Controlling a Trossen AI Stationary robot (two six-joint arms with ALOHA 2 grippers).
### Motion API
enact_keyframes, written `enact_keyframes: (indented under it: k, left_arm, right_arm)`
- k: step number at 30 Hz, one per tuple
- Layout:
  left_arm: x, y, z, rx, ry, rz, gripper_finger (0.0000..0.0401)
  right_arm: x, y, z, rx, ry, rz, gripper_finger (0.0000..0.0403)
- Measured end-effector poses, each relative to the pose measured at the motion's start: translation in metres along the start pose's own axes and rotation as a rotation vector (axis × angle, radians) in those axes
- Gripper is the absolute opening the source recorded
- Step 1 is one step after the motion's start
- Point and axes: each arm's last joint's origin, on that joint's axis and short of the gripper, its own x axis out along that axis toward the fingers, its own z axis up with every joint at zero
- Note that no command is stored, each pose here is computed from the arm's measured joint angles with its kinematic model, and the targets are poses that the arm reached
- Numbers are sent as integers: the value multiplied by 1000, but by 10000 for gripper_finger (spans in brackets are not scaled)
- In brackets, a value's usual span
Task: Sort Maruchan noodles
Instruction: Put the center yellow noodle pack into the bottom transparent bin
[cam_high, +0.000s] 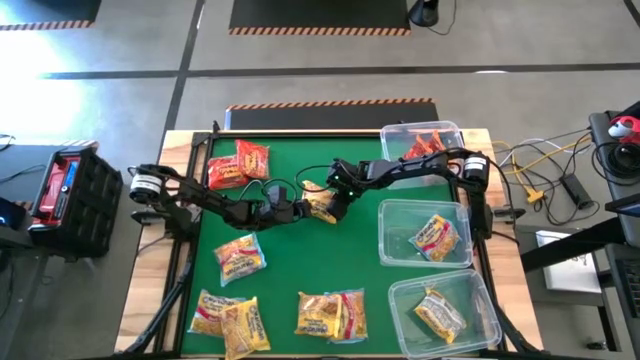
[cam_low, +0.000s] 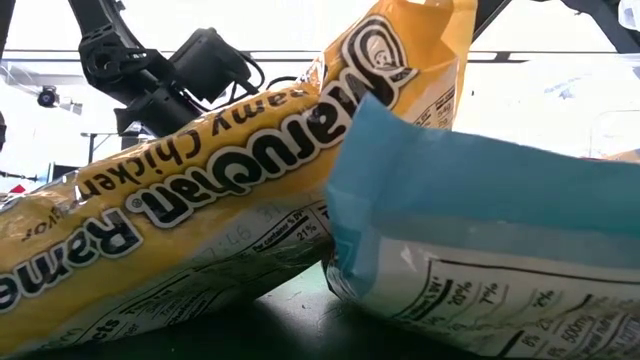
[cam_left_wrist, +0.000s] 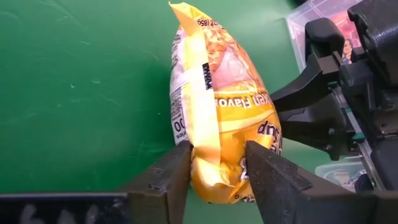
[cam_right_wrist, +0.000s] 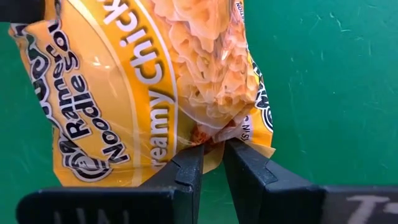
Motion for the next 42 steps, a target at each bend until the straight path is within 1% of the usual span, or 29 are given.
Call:
enact_keyframes:
  k: [4,8,14,18,25,29,32,34,38,40,42]
  left_arm:
    - [0,0,0,-8,1,2,89]
    - [-1,-3,1,-53,-3,-23,45]
    - [-1,-4,1,-72,17,-40,4]
    - [-2,-4,1,-48,40,-45,0]
    - [-2,-4,-1,24,114,-58,1]
    - [-2,-4,-3,65,153,-72,1]
    - [-2,-4,-3,66,153,-72,1]
    - [-2,-4,-3,67,153,-72,1]
    - [-3,-5,-4,82,195,-87,1]
    - [-3,-7,-5,101,213,-118,1]
    - [-5,-12,-4,152,231,-174,1]
  right_arm:
    - [-8,2,2,-17,-15,-3,60]
    - [-15,3,2,-38,-16,-13,60]
    - [-25,1,-2,-46,37,-14,65]
    - [-43,2,-2,-81,47,-9,82]
    - [-84,6,9,-126,-69,10,114]
    - [-100,8,10,-141,-100,57,130]
    - [-104,7,11,-138,-99,85,142]
    - [-104,4,9,-128,-73,78,148]
    - [-104,-4,5,-105,-20,59,159]
    - [-103,-7,4,-87,-7,57,162]
    - [-103,-8,5,-80,1,114,164]
